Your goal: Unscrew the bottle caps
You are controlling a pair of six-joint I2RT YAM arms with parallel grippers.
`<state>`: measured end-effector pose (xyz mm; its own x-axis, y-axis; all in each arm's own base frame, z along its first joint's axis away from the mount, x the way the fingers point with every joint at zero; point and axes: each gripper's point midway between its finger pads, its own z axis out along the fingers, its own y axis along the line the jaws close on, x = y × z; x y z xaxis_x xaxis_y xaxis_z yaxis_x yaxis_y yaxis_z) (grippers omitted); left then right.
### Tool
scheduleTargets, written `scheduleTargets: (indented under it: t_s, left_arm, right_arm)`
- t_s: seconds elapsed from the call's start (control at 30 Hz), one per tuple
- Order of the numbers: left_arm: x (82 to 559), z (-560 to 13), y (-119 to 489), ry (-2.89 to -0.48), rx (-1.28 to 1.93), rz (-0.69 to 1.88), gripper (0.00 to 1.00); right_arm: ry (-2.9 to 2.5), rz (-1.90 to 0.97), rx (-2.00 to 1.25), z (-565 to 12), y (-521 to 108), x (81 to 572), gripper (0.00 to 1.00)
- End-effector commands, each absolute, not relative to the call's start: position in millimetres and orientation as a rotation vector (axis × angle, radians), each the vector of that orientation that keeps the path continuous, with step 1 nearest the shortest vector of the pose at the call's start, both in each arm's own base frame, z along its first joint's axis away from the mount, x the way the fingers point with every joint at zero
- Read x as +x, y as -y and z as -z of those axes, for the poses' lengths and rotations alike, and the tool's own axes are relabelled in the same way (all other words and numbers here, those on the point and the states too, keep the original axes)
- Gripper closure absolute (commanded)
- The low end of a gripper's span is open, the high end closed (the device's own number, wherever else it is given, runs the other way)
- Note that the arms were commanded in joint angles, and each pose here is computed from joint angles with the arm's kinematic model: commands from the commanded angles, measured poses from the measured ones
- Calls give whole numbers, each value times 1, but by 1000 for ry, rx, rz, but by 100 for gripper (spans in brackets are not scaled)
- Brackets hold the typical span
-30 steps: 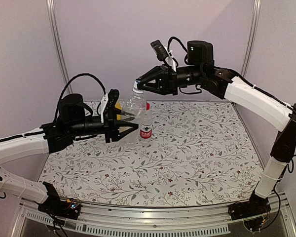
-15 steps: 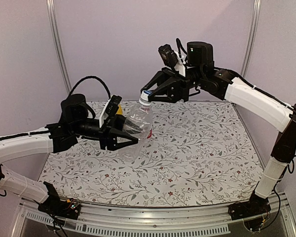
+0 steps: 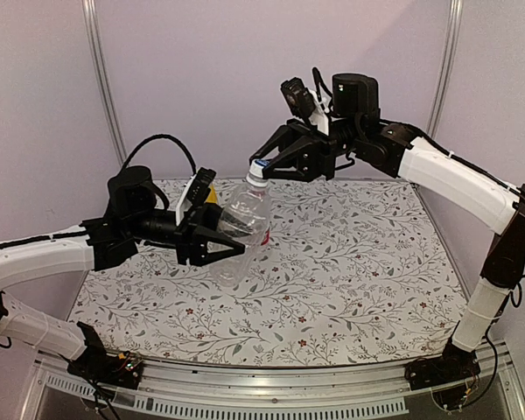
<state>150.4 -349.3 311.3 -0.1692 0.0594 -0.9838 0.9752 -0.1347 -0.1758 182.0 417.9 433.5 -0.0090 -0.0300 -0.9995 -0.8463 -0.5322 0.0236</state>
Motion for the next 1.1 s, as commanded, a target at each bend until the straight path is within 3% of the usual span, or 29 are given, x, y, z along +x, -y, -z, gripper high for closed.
scheduleTargets:
  t_s: [0.0, 0.37, 0.7, 0.87, 1.07]
  left_arm:
    - [142, -324, 349, -1210, 1318, 1435, 52]
    - [121, -321, 348, -1166, 1420, 1610, 52]
    - [135, -325, 348, -1195, 1353, 1524, 54]
    - [142, -324, 348, -1217, 1324, 1466, 54]
    - [161, -336, 341, -1243, 1218, 1327, 52]
  right_arm:
    - [-924, -1549, -1579, -444, -411, 194, 84]
    - [-829, -1574, -1628, -450, -407, 186, 82]
    - [-969, -1492, -1509, -455, -416, 212, 83]
    - [-1131, -1429, -1330, -465, -408, 248, 84]
    - [-1413, -1228, -1011, -437, -374, 311, 83]
